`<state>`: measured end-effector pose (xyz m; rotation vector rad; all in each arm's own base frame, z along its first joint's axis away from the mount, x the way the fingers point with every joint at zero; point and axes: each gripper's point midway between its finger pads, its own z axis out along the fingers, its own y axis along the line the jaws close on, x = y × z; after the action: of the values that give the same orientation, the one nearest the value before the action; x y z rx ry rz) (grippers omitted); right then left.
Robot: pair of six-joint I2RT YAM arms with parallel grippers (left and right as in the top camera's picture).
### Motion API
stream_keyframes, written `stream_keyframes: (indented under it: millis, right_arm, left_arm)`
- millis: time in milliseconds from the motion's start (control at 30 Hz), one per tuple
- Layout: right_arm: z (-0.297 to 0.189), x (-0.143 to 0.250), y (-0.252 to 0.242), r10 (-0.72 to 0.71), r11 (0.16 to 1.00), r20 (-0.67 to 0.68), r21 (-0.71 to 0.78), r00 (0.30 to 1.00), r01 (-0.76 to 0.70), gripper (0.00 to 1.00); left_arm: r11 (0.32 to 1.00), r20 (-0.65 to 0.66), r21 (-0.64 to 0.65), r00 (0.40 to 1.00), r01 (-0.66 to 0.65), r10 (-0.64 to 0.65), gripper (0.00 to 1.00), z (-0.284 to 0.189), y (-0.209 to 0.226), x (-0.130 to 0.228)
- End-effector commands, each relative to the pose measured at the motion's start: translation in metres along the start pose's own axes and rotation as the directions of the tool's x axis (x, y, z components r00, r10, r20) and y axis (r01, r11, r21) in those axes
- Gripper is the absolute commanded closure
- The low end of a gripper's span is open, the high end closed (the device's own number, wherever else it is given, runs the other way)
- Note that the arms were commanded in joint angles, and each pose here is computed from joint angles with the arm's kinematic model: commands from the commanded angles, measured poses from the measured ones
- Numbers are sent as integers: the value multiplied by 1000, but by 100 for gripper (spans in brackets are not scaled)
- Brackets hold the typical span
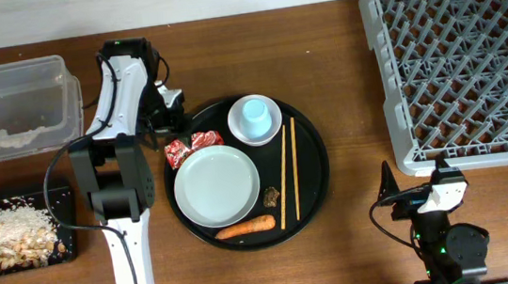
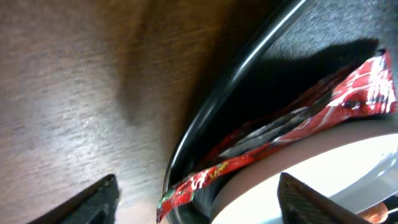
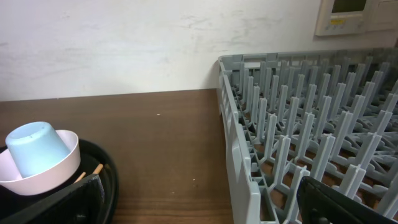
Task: Sort waste into correct bins and load items into the dishwasher rack
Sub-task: 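Grasp the red wrapper on the round tray with the left gripper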
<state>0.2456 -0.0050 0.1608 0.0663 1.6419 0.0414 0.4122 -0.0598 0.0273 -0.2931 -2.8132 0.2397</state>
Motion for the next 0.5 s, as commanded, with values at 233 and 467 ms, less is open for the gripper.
stream_keyframes:
  millis: [233,467]
  right_arm:
    - [1,5,-3,-5,1000,-4,14,1000,5,2]
    - [1,5,-3,-5,1000,-4,14,1000,5,2]
  left_arm:
    - [1000,-27,24,1000,-14,15,59,10,-1,0]
    - [1000,-35,24,999,-12,13,83,10,-1,2]
